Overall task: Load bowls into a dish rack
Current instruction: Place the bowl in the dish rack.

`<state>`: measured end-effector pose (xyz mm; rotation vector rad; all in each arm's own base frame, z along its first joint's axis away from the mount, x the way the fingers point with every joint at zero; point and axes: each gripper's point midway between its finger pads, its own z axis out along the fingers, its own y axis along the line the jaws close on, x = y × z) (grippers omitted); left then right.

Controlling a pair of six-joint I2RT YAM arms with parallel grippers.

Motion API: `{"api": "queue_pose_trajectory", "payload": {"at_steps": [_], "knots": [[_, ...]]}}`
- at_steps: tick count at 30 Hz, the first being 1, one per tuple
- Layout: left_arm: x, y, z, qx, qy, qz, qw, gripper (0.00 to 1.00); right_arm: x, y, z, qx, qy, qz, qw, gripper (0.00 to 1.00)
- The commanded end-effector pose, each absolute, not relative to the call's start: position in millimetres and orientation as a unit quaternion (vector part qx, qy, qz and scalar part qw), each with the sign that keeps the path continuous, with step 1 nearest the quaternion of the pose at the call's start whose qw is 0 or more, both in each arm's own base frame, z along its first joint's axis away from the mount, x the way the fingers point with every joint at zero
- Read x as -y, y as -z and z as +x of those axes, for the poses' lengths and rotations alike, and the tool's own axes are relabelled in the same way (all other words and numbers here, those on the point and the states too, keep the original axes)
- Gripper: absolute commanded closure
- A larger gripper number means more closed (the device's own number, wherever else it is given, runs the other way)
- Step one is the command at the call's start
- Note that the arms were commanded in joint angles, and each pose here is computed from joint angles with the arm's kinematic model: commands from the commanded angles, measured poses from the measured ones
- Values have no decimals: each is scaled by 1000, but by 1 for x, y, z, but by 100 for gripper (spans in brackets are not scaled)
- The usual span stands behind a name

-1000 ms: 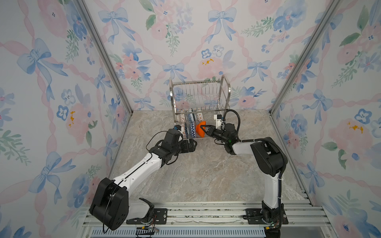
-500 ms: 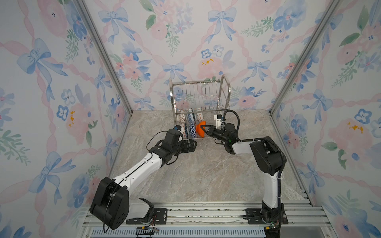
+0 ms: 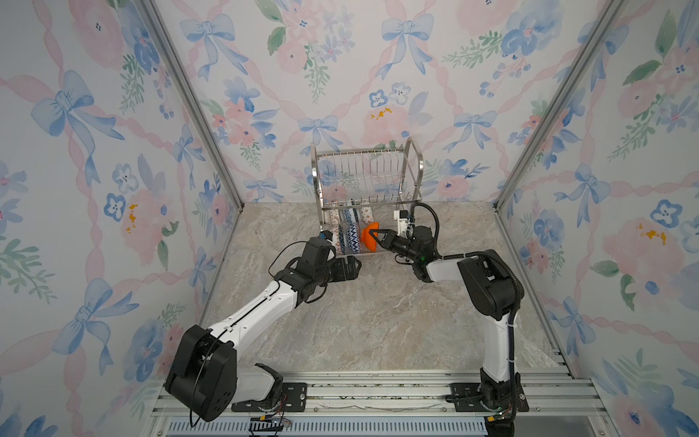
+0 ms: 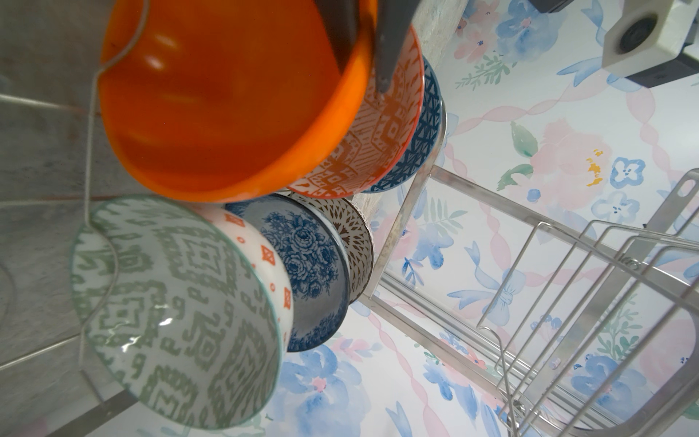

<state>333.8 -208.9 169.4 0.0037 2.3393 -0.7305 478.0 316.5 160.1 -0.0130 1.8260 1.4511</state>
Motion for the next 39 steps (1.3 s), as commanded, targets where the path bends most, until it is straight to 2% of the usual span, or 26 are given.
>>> {"api": "queue_pose_trajectory", "payload": {"at_steps": [1,17,27,39], "knots": [[205,-166,334,-899,273,5,341,3,-300,-163,491,-723,-553,7,415,98],[205,-166,334,-899,274,5,342,2,-306,-168,482,-742,-520,-30,421,88],[204,-166,333,-899,273,5,343,3,-317,-174,472,-743,-514,-59,425,75],[204,-166,333,-899,273,5,343,2,-316,-179,467,-738,-517,-63,429,70]]}}
